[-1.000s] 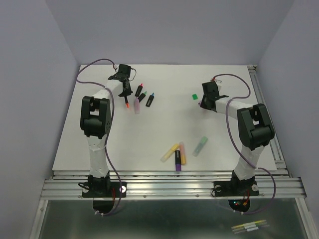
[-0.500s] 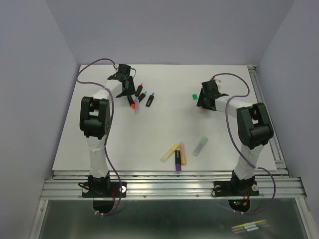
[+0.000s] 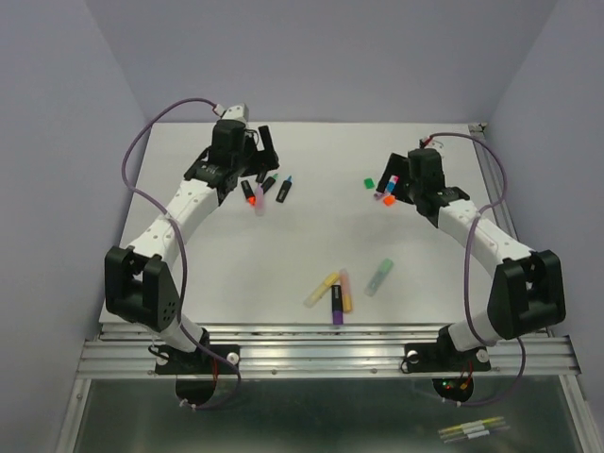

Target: Open the pen caps

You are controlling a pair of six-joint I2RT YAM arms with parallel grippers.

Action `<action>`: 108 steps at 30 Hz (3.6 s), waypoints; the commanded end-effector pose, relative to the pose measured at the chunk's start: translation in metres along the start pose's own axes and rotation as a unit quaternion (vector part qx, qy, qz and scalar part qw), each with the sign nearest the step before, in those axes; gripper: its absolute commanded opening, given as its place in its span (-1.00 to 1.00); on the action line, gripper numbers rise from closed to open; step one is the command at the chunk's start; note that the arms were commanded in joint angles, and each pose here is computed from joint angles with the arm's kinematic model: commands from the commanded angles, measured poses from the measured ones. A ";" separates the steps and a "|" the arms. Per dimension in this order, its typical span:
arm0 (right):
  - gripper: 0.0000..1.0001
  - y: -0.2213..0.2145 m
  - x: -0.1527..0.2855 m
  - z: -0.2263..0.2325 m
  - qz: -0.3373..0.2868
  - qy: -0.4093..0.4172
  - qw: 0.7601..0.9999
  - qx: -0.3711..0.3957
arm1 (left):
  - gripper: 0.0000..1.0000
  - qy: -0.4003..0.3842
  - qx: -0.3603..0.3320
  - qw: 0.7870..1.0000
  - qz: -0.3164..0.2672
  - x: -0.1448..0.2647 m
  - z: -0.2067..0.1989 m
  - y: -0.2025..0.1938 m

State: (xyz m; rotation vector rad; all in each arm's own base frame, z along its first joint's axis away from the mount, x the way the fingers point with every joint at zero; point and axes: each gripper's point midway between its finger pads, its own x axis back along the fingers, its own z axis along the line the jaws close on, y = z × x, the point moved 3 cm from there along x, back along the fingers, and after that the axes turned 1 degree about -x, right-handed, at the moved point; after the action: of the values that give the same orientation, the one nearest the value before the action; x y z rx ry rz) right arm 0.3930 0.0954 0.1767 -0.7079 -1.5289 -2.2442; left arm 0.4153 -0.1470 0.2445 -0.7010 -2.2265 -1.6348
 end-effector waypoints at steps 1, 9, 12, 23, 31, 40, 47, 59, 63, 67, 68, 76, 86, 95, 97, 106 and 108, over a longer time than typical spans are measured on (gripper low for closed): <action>1.00 -0.048 0.018 -0.021 0.064 -0.009 0.998 -0.020 | 0.98 -0.047 -0.004 0.999 0.006 0.012 -0.041 -0.025; 1.00 -0.124 0.061 -0.050 0.133 -0.114 0.984 -0.023 | 0.98 -0.080 -0.002 0.996 0.041 0.030 -0.062 -0.079; 1.00 -0.144 0.065 -0.048 0.152 -0.114 0.982 -0.022 | 0.98 -0.075 0.002 0.996 0.051 0.028 -0.057 -0.091; 0.35 -0.176 0.050 -0.049 0.159 -0.133 0.977 -0.052 | 0.98 -0.057 -0.006 0.997 0.055 0.027 -0.045 -0.102; 0.05 -0.189 0.044 -0.050 0.170 -0.148 0.973 -0.054 | 0.98 -0.054 -0.012 0.997 0.060 0.024 -0.043 -0.106; -0.04 -0.204 0.055 -0.052 0.189 -0.180 0.964 -0.047 | 0.98 -0.045 -0.014 0.997 0.060 0.023 -0.039 -0.109; -0.20 -0.211 0.051 -0.060 0.179 -0.204 0.961 -0.053 | 0.98 -0.047 -0.019 0.997 0.062 0.023 -0.039 -0.110; -0.85 -0.171 0.035 -0.025 0.097 -0.128 0.984 -0.083 | 0.98 -0.141 -0.030 0.987 0.077 0.034 -0.063 -0.114; -0.99 -0.115 0.047 0.015 0.015 -0.017 0.995 -0.097 | 0.98 -0.312 -0.037 0.947 0.070 0.066 -0.102 -0.117; -0.99 -0.073 0.069 0.051 -0.035 0.086 0.990 -0.109 | 0.98 -0.426 -0.052 0.901 0.067 0.093 -0.129 -0.123; -0.99 -0.066 0.073 0.058 -0.041 0.102 0.987 -0.115 | 0.98 -0.437 -0.057 0.895 0.067 0.097 -0.134 -0.124; -0.99 -0.035 0.086 0.098 -0.058 0.187 0.971 -0.139 | 0.98 -0.450 -0.067 0.887 0.080 0.092 -0.175 -0.133; -0.99 -0.023 0.084 0.114 -0.037 0.179 0.962 -0.205 | 0.90 -0.409 -0.081 0.905 0.082 0.057 -0.189 -0.134; -0.99 -0.025 0.088 0.120 -0.012 0.186 0.959 -0.213 | 0.23 -0.403 -0.086 0.908 0.078 0.053 -0.199 -0.134; -0.99 -0.028 0.084 0.120 -0.010 0.181 0.960 -0.215 | -0.04 -0.404 -0.084 0.907 0.081 0.055 -0.202 -0.137; -0.99 -0.017 0.070 0.125 -0.043 0.171 0.951 -0.254 | -1.00 -0.377 -0.056 0.919 0.100 0.052 -0.195 -0.153; -0.99 -0.009 0.068 0.123 -0.060 0.157 0.950 -0.262 | -1.00 -0.377 -0.052 0.919 0.104 0.058 -0.194 -0.157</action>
State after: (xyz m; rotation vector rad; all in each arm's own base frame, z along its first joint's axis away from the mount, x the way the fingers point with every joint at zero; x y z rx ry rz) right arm 0.3347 0.2104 0.1964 -0.4956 -0.9221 -2.5584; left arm 0.2876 -0.3460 0.1830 -1.7208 -2.3209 -1.5462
